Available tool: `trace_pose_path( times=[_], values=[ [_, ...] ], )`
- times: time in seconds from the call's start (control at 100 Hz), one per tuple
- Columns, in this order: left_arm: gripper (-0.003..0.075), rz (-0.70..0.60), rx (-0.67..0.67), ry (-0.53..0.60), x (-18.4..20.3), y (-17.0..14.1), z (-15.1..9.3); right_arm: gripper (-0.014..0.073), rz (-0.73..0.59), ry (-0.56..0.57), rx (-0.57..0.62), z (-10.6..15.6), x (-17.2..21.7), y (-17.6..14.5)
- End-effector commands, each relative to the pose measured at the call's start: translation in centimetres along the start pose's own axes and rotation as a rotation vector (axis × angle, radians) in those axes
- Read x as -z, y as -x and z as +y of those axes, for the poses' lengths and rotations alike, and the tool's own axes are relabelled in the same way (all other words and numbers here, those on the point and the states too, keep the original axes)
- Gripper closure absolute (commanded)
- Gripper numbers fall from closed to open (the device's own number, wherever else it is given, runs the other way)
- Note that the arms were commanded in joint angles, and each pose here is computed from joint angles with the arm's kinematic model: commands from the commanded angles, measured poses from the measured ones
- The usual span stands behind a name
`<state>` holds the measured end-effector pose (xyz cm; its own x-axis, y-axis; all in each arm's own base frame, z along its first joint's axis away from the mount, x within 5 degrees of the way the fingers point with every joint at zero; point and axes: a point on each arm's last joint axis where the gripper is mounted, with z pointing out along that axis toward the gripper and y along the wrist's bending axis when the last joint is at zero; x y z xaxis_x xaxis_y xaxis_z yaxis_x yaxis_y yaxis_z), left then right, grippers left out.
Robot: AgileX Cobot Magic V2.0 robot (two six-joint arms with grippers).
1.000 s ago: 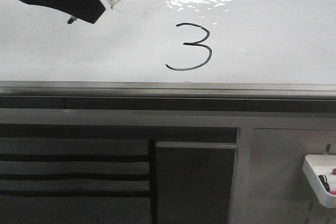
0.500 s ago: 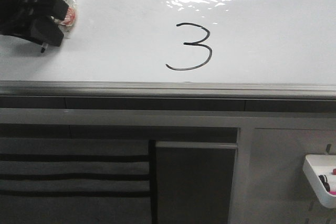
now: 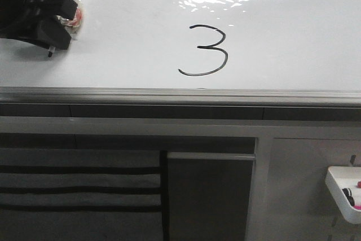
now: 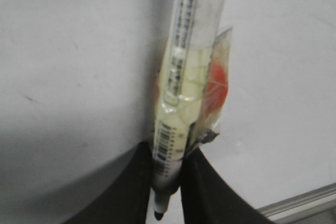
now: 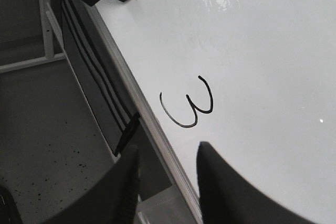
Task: Write number 3 on whiteboard
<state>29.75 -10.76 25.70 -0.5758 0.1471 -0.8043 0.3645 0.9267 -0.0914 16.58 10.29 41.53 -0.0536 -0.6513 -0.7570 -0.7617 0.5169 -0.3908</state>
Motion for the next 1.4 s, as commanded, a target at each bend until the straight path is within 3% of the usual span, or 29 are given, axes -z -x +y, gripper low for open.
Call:
trace_pose_path(
  times=[0.0, 0.21, 0.31, 0.57, 0.72, 1.0, 1.18, 1.39],
  values=[
    [0.0627, -0.127, 0.03, 0.04, 1.1, 2.1, 0.4, 0.0368, -0.075, -0.061, -0.021, -0.6, 1.2, 1.0],
    [0.0377, -0.122, 0.026, 0.037, 1.1, 2.0, 0.3, 0.0368, -0.067, -0.067, -0.102, -0.8, 1.3, 0.8],
    [0.0325, -0.121, 0.007, 0.028, 1.6, 2.2, 0.2, 0.0368, -0.043, -0.082, -0.158, -1.1, 1.3, 0.4],
    [0.033, -0.148, -0.191, 0.0, 7.2, 3.1, -0.8, 0.0371, 0.034, -0.142, -0.399, -1.5, 3.7, -1.3],
    [0.0331, -0.188, -0.288, -0.01, 12.5, 3.3, -1.6, 0.0371, 0.04, -0.257, -0.559, -1.5, 6.1, -2.1],
    [0.0331, -0.301, -0.385, -0.036, 23.6, 0.5, -3.0, 0.0373, -0.046, -0.345, -0.663, 1.3, 8.1, -4.7],
    [0.0363, -0.404, -0.279, -0.012, 27.0, -3.2, -3.0, 0.0476, -0.123, -0.414, -0.711, 3.1, 7.9, -7.5],
    [0.0548, -0.509, -0.164, 0.053, 27.0, -7.3, -2.0, 0.0636, -0.236, -0.458, -0.718, 5.0, 8.0, -9.6]
  ],
)
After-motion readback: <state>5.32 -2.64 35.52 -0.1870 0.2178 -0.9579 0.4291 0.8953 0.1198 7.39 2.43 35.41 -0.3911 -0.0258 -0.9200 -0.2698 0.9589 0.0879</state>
